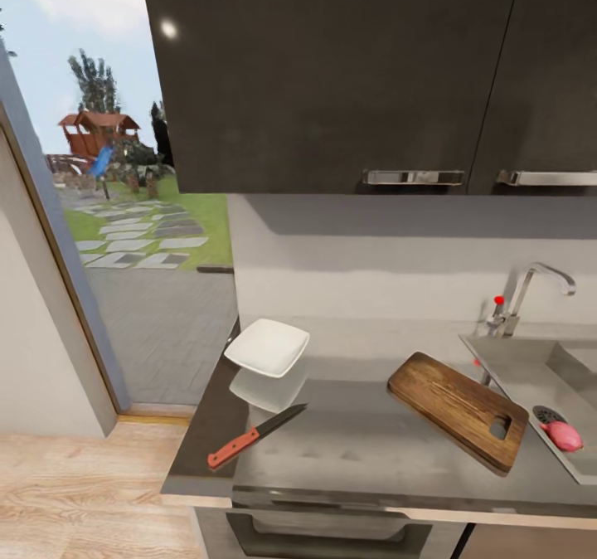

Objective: In the kitchen, take the Vidalia onion out of the sink, dice it on the chopping board with the paring knife, put the diced onion into the bowl on the countertop, then place both the paring knife and the chopping board into the sink.

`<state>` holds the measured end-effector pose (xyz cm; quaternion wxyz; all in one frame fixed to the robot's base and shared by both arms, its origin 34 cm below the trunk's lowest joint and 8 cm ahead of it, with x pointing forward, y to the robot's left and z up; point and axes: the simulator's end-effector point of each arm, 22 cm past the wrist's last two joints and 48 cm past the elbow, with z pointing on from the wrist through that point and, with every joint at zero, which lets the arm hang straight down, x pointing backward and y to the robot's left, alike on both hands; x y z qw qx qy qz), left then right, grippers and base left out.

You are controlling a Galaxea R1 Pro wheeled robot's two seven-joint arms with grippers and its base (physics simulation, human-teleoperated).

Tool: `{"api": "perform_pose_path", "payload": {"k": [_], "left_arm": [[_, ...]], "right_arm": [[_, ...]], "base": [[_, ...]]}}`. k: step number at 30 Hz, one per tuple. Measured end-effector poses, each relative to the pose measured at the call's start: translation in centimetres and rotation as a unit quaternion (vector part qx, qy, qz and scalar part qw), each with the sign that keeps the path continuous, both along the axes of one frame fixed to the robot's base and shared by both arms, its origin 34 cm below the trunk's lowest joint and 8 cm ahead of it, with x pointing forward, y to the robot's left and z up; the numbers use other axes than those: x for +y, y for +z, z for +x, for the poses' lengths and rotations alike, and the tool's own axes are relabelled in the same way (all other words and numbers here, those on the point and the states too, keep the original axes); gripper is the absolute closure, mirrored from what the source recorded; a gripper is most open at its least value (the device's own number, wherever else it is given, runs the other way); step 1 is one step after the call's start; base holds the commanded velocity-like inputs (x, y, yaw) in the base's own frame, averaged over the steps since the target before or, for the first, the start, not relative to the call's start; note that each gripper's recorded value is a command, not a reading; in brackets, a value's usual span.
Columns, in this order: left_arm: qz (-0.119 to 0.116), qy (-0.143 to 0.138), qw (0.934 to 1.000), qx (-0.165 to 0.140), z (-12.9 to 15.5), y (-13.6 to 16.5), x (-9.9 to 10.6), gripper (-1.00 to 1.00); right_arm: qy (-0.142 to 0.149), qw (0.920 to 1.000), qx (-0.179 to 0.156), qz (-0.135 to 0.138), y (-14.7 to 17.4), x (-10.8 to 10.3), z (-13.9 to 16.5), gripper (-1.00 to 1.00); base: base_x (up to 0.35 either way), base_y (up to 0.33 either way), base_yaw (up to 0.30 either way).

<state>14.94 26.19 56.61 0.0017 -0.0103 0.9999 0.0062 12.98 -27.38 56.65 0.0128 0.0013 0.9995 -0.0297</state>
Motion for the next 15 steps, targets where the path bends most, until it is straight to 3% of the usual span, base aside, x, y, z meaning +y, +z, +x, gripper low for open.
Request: {"api": "perform_pose_path", "payload": {"k": [15], "left_arm": [[-0.001,0.000,1.0000,0.000,-0.4,1.5,-0.1,-1.00]], "right_arm": [[0.000,1.0000,0.001,0.000,1.6,0.0,-0.5,-1.00]], "base": [[0.000,0.000,0.000]]}}
